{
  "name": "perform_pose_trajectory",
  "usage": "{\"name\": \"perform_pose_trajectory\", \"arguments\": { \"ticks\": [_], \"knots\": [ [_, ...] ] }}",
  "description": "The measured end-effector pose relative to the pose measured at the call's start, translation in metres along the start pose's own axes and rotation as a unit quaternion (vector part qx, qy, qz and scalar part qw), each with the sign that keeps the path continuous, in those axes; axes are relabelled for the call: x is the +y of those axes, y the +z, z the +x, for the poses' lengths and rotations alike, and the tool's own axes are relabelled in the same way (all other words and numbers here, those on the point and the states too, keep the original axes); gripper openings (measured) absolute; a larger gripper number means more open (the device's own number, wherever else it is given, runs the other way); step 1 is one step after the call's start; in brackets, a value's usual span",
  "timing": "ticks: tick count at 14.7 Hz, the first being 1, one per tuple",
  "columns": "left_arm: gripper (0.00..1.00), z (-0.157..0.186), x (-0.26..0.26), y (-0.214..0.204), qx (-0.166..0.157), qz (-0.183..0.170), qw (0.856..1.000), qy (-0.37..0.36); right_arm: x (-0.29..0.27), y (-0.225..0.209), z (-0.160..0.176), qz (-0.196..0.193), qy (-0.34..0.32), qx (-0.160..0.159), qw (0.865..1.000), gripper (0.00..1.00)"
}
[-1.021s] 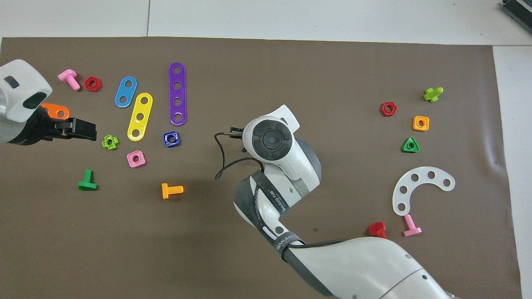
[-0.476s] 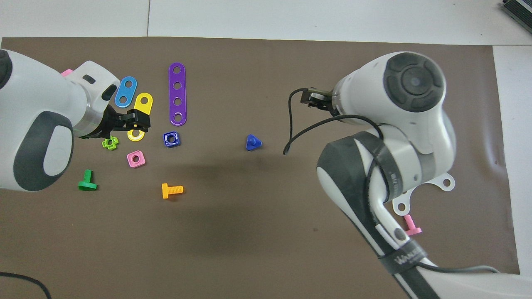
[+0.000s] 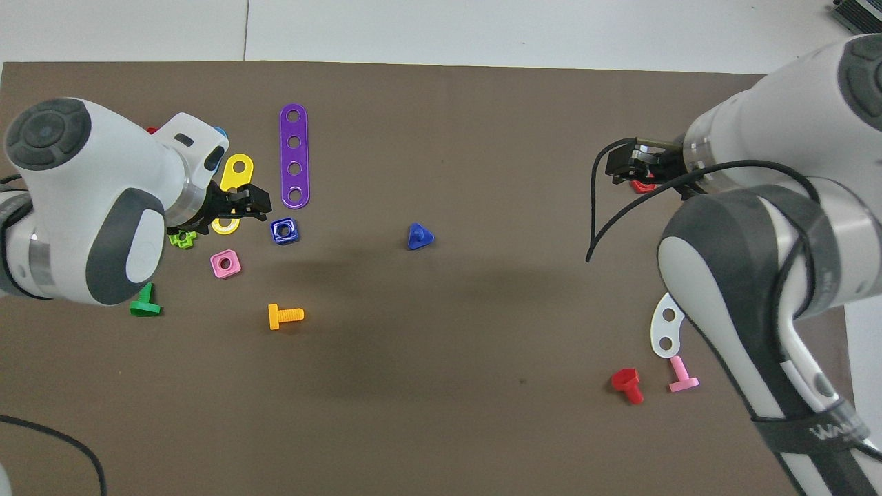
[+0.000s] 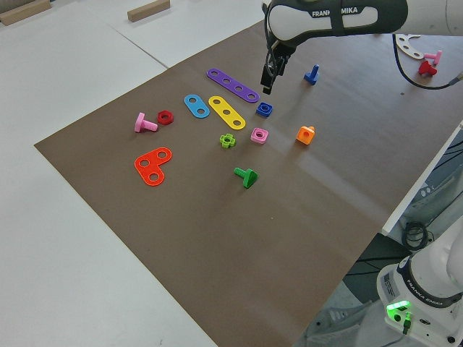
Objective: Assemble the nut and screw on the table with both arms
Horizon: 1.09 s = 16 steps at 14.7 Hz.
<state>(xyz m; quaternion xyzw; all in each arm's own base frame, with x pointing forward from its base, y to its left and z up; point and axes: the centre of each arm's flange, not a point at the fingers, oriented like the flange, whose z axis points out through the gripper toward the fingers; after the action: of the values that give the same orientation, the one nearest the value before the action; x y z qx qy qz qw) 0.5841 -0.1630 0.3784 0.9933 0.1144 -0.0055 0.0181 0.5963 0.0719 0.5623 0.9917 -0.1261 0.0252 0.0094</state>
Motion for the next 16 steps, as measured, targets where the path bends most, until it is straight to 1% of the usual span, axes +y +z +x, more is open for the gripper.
{"name": "perform_pose_trajectory", "arguments": {
  "ticks": [1,3,5,6,7,9,12,15,16],
  "knots": [
    [0.95,0.0,0.006,0.016,-0.001,0.008,1.0,0.002,0.019,-0.004,0.001,-0.003,-0.003,-0.009,1.0,1.0],
    [0.93,0.002,0.008,0.036,-0.003,0.019,1.0,0.007,0.056,-0.011,0.003,-0.008,-0.015,-0.024,1.0,1.0],
    [0.9,0.006,0.006,0.045,0.0,0.019,1.0,0.007,0.091,-0.018,0.002,-0.009,-0.03,-0.036,0.999,1.0],
    [0.9,0.007,0.006,0.049,0.004,0.017,1.0,0.006,0.104,-0.022,0.002,-0.006,-0.036,-0.038,0.999,1.0],
    [0.88,0.009,0.007,0.054,0.007,0.014,1.0,0.007,0.114,-0.026,0.001,0.0,-0.04,-0.038,0.999,1.0],
    [0.84,0.01,0.008,0.065,0.018,0.005,1.0,0.008,0.123,-0.041,-0.003,0.006,-0.042,-0.033,0.999,1.0],
    [0.81,0.006,0.008,0.08,0.027,-0.002,1.0,0.014,0.115,-0.069,-0.011,0.007,-0.052,-0.029,0.998,1.0],
    [0.78,0.003,0.006,0.085,0.026,-0.001,0.999,0.02,0.109,-0.068,-0.012,0.007,-0.057,-0.03,0.998,1.0],
    [0.74,0.003,0.006,0.085,0.025,-0.001,0.999,0.021,0.109,-0.064,-0.011,0.007,-0.057,-0.031,0.998,1.0]
  ]
}}
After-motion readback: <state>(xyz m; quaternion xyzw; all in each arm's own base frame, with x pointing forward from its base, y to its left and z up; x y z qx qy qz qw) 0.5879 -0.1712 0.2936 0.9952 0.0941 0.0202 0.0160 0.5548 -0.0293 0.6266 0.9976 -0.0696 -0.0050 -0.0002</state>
